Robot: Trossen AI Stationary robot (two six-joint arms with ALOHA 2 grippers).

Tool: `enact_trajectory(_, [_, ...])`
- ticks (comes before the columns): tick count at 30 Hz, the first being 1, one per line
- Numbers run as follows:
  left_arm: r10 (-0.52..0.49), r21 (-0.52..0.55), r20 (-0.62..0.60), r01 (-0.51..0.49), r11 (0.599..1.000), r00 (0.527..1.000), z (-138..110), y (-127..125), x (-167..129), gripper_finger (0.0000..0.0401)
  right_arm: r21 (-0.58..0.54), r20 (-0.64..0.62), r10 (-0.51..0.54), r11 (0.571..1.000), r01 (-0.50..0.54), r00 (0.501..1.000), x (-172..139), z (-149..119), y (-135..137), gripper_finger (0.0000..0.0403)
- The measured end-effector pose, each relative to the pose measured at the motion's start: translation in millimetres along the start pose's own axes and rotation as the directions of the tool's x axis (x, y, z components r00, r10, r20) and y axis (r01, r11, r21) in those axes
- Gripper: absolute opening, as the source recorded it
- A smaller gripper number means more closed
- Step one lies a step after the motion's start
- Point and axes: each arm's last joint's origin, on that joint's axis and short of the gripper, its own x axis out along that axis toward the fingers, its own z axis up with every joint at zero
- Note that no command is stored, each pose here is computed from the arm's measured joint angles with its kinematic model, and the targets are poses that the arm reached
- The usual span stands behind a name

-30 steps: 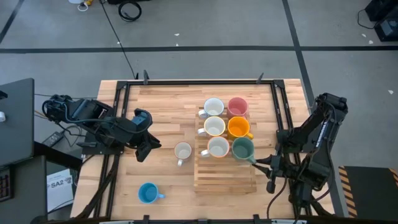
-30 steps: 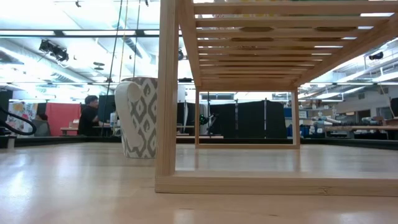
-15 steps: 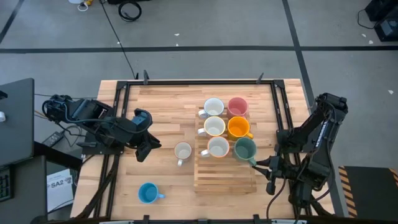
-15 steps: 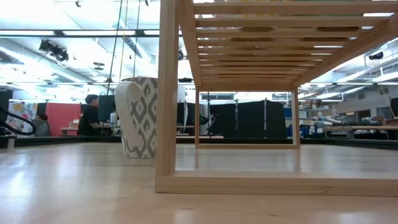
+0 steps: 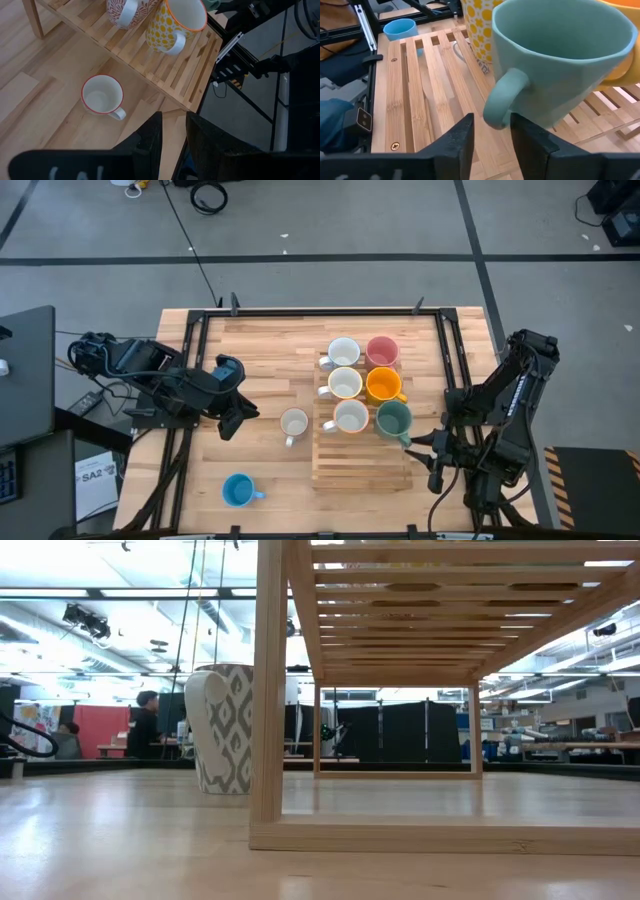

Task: Place coffee mugs
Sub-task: Put the green mug on the shelf

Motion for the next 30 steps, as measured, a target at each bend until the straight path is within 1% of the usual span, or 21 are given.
enact_trajectory(5, [0.000,0.000,0.000,0.000,1.000,1.000,0.0,0.0,0.0,0.0091,0.000,-0.003,0.000,1.000,0.000,1.000,0.0,-0.1,0.0,0.0157])
enact_trajectory(9, [0.000,0.000,0.000,0.000,1.000,1.000,0.0,0.0,0.0,0.0091,0.004,-0.047,0.012,1.000,-0.011,0.999,-0.7,-0.4,-0.5,0.0159])
enact_trajectory(14, [0.000,0.000,0.000,0.000,1.000,1.000,-0.1,-0.1,0.0,0.0091,0.019,-0.121,0.054,0.998,-0.052,0.991,-5.8,4.4,-5.4,0.0158])
enact_trajectory(19, [0.000,0.000,0.000,0.000,1.000,1.000,-0.1,0.0,0.0,0.0091,0.060,-0.114,0.094,0.994,-0.087,0.989,-12.7,14.1,-13.4,0.0158])
enact_trajectory(25, [0.000,0.000,0.000,0.000,1.000,1.000,-0.1,0.0,0.0,0.0091,0.038,-0.142,0.154,0.988,-0.150,0.978,-22.5,26.1,-27.1,0.0158])
enact_trajectory(28, [0.000,0.000,0.000,0.000,1.000,1.000,0.0,0.0,0.0,0.0091,0.017,-0.125,0.167,0.986,-0.166,0.978,-26.3,31.6,-34.0,0.0158])
enact_trajectory(30, [0.000,0.000,0.000,0.000,1.000,1.000,-0.1,0.0,0.0,0.0092,-0.007,-0.091,0.151,0.988,-0.152,0.984,-26.7,34.5,-37.9,0.0158])
